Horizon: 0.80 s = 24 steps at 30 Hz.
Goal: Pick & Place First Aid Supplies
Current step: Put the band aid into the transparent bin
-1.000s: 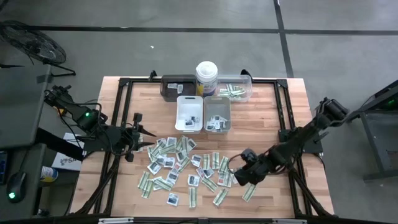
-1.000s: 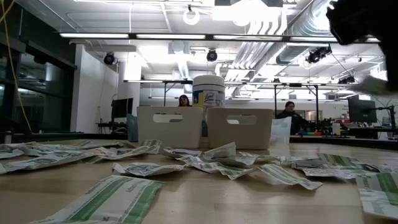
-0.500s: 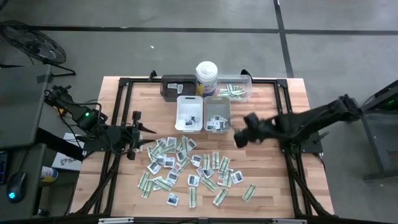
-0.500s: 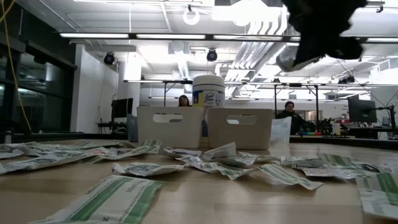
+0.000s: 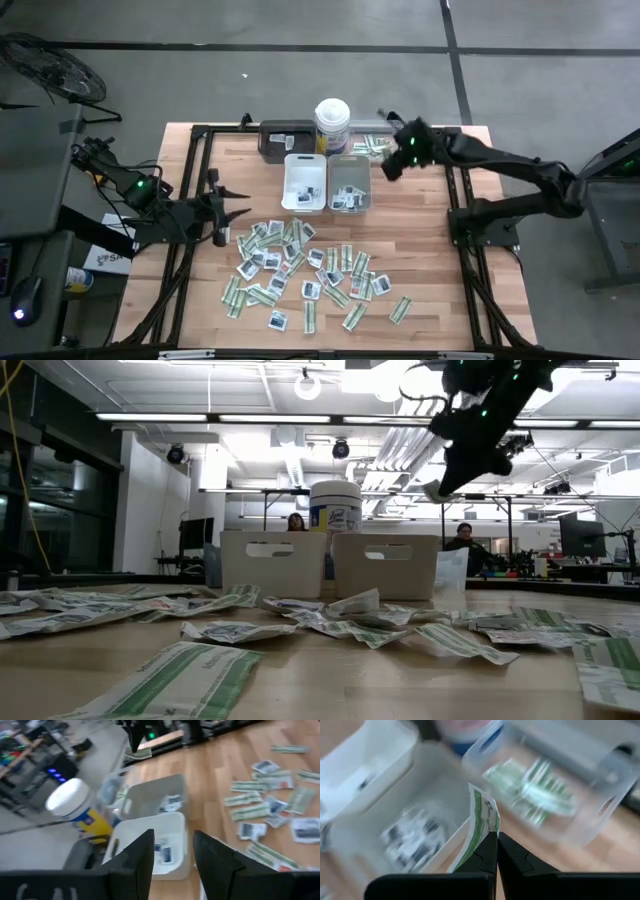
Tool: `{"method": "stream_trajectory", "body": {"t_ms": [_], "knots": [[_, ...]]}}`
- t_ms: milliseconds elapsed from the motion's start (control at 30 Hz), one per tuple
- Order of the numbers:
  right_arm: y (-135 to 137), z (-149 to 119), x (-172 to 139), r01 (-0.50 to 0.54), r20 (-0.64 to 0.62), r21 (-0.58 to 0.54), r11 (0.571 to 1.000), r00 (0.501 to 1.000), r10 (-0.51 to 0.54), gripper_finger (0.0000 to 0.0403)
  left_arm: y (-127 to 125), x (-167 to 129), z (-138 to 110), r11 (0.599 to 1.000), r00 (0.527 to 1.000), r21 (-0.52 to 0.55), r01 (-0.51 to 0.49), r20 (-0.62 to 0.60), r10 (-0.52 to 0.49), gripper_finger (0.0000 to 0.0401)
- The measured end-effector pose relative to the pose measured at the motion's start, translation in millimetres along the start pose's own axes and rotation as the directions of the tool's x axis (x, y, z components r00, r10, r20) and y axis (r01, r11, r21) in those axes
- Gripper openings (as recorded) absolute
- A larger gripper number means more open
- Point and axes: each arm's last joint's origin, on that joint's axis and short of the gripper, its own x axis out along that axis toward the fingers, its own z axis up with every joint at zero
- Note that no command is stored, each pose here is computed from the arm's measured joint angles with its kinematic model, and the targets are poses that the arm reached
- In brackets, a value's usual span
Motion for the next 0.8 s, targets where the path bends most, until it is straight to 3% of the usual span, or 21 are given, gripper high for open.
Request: {"method": "stream_trajectory", "body": {"t_ms": [267, 467, 800], "knots": [[-52.5, 33.2, 36.3, -0.01, 0.103, 0.032, 0.999, 0.995, 0.006, 0.0, 7.1, -2.0, 0.3, 0.982, 0.982, -0.023, -0.186, 0.013, 0.187, 0.0133], [-72.3, 45.2, 79.2, -0.104, 0.14, 0.067, 0.992, 0.986, 0.093, 0.0, 16.2, -8.5, -0.6, 0.954, 0.956, -0.083, -0.288, 0.029, 0.292, 0.0133], [-79.7, 41.6, 132.9, -0.16, 0.121, 0.09, 0.983, 0.981, 0.148, 0.0, 26.4, -17.4, -2.5, 0.938, 0.945, -0.151, -0.313, 0.049, 0.323, 0.0133]]}}
